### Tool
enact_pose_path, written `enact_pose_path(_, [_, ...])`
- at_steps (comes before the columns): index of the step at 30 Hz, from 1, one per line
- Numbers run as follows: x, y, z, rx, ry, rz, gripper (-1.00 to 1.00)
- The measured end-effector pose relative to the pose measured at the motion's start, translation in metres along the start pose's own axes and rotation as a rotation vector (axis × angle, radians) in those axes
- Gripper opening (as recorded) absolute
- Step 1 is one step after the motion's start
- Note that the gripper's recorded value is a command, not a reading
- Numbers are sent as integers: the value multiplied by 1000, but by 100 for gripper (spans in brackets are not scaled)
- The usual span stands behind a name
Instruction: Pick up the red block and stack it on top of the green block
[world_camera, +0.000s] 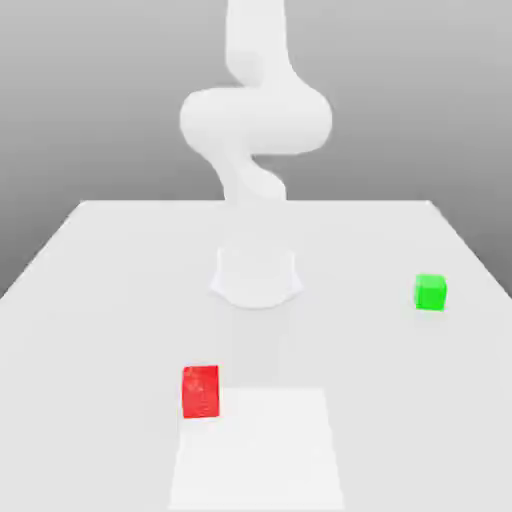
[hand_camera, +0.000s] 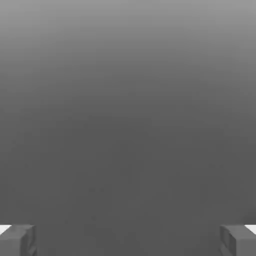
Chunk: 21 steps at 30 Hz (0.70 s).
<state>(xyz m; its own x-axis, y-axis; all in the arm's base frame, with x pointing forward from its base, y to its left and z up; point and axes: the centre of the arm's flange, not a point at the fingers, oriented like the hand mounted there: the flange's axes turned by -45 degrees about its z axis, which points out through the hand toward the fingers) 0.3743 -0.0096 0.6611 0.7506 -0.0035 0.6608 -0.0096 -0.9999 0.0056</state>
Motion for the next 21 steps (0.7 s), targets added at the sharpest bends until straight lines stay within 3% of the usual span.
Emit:
enact_pose_path(9, [-114, 39, 199, -15, -337, -44, 0])
enact_pose_path(17, [-298, 62, 308, 25, -669, -72, 0])
enact_pose_path(21, [-345, 64, 340, 35, -718, -77, 0])
